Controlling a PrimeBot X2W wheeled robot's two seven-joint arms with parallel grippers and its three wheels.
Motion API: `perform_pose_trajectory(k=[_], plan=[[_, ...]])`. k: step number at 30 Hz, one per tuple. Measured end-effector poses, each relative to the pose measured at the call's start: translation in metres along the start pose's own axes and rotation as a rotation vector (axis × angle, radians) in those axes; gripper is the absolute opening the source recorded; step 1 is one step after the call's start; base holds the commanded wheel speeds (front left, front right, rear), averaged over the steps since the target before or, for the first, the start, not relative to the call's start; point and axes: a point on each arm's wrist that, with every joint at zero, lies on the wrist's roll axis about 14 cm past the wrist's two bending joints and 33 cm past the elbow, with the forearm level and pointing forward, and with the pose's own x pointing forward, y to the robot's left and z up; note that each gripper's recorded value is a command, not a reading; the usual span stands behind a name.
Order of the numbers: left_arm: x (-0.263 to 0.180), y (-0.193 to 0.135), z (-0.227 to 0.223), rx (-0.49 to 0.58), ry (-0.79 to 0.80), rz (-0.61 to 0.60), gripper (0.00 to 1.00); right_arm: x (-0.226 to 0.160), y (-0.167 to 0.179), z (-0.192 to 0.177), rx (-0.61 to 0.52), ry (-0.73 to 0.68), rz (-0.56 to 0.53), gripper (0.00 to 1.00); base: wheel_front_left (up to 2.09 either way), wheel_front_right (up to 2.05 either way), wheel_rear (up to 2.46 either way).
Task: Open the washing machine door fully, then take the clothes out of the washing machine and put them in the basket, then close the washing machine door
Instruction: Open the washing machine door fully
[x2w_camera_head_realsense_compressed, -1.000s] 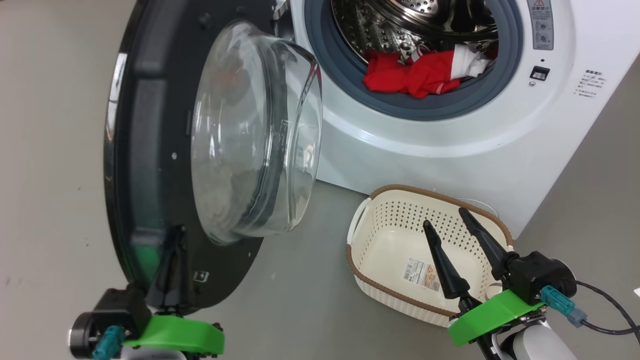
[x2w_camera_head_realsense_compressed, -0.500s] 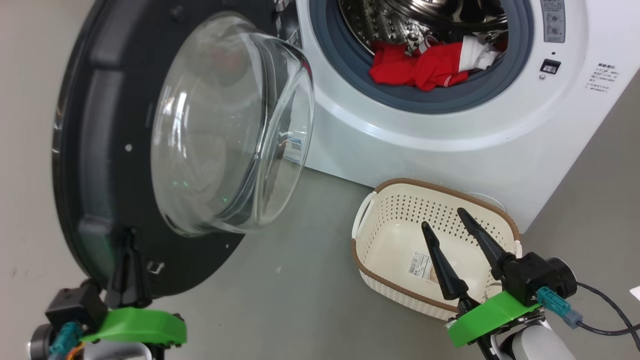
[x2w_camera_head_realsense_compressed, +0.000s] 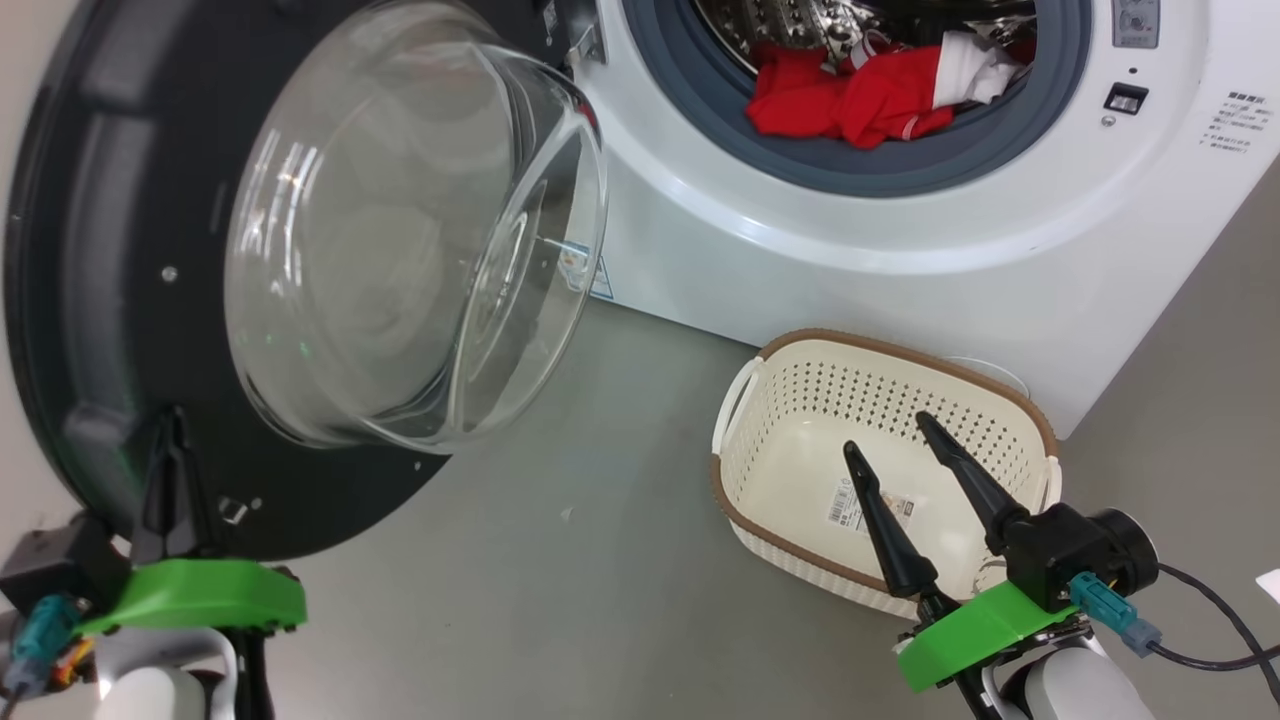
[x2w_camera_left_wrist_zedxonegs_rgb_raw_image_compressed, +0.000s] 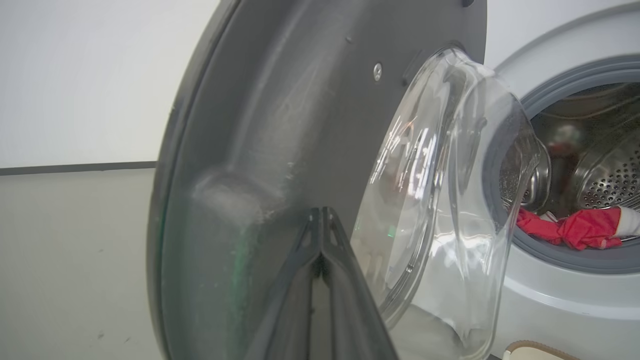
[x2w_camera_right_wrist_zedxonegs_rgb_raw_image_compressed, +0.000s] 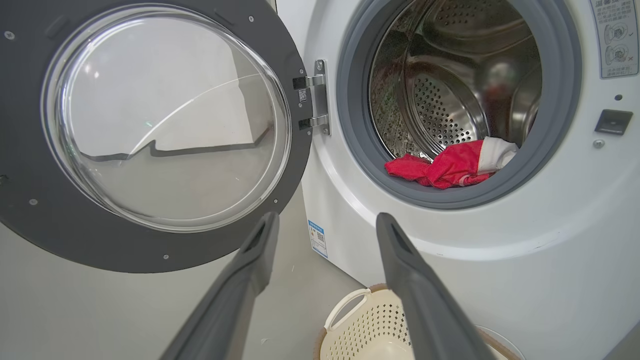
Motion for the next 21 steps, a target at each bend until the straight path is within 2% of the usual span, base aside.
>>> perform_pose_trajectory(k=[21], plan=[[0.042, 0.016, -0.001, 0.044, 0.003, 0.076, 0.00, 0.013, -0.002, -0.019, -0.037, 0.027, 0.033, 1.00, 0.00, 0.00, 0.00]])
